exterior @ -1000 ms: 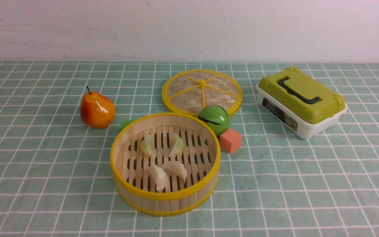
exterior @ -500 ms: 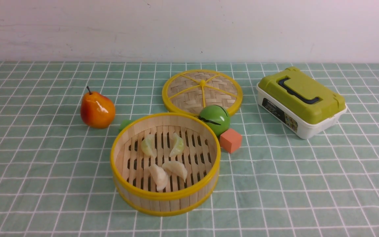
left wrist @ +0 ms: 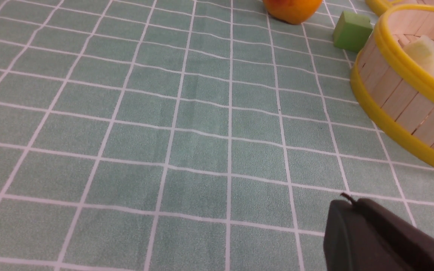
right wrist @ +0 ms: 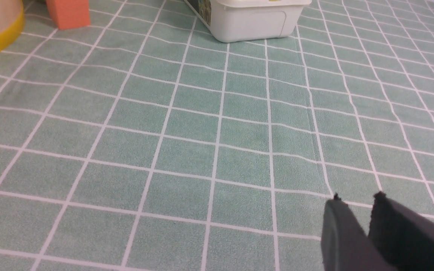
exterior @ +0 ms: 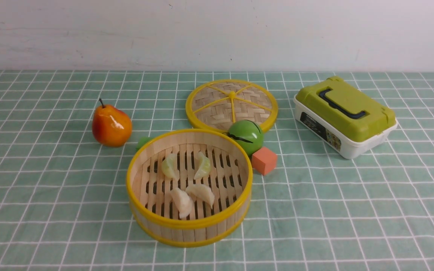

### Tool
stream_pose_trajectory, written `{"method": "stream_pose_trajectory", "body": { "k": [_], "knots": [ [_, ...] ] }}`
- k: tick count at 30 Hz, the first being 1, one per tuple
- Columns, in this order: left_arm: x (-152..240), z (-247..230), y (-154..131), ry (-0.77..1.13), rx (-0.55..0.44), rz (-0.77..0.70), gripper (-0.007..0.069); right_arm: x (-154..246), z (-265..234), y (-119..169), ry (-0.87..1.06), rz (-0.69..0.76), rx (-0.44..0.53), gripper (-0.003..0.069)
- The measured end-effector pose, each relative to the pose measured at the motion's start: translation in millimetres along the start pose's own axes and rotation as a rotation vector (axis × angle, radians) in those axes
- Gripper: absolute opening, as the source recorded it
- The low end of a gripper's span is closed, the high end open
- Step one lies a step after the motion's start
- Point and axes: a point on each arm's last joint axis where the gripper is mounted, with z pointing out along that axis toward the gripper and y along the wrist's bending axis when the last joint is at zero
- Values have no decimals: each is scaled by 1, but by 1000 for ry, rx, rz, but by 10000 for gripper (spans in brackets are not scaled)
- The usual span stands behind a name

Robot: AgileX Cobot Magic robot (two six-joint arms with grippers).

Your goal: Put the dumplings into the steamer on the table with the blue tablecloth.

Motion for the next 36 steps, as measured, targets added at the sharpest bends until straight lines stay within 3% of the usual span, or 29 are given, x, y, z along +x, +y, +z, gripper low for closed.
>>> {"method": "stream_pose_trajectory", "body": {
  "k": [36],
  "knots": [
    [0, 0, 0, 1, 0, -2, -3, 0, 0, 0, 0, -2, 0, 171]
  ]
}}
